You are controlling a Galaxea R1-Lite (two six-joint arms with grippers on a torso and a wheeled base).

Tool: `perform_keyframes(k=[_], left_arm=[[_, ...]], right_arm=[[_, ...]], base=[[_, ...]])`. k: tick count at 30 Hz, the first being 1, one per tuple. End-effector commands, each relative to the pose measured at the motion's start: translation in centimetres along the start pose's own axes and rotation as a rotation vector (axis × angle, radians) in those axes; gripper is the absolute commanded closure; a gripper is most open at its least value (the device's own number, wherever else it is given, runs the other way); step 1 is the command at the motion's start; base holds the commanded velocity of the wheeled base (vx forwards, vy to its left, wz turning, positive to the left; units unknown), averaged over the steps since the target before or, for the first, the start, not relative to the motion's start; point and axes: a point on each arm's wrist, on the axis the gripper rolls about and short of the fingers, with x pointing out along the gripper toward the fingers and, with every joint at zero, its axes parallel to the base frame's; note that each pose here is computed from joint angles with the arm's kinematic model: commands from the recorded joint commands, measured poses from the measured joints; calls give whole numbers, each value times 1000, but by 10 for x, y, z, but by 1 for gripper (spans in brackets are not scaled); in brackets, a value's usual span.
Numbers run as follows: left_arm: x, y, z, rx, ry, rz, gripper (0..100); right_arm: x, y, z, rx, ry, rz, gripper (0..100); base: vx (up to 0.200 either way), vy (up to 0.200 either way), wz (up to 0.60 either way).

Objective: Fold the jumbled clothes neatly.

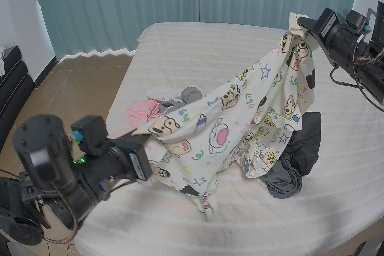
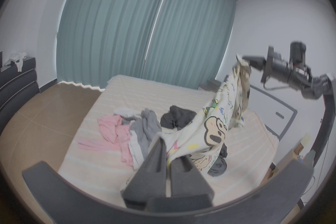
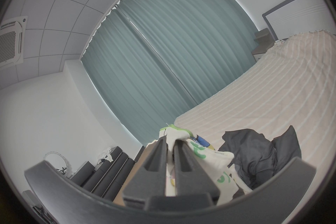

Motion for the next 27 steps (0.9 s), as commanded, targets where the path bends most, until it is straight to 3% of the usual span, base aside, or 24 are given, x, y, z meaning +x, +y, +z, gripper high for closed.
perform_keyframes(k=[1,2,4,5,7,14,15,17,19,24,27], left_arm=[[-25,20,51,-43,-176,16,100],[-25,21,54,-42,-184,19,100],[-27,32,82,-34,-261,71,100],[-27,32,82,-34,-261,71,100],[-26,39,112,-8,-342,121,100],[-27,37,141,47,-430,138,100],[-30,34,156,93,-475,140,100],[-32,31,165,109,-506,142,100],[-32,30,167,109,-511,142,100],[-30,44,98,176,-292,163,100],[-36,45,97,165,-297,162,100]], right_arm=[[-10,-14,10,-1,-20,-25,100],[-12,-14,11,-1,-21,-20,100],[-22,-13,18,8,-28,8,100],[-22,-13,18,8,-28,8,100],[-34,-12,25,12,-45,20,100],[-50,-4,45,27,-108,64,100],[-57,6,63,39,-152,108,100],[-62,10,71,42,-162,120,100],[-68,13,76,47,-164,130,100],[-81,-9,27,57,26,83,100],[-84,-14,20,97,56,81,100]], base=[[0,0,0],[0,0,0],[0,0,0],[0,0,0],[0,0,0],[0,0,0],[0,0,0],[0,0,0],[0,0,0],[0,0,0],[0,0,0]])
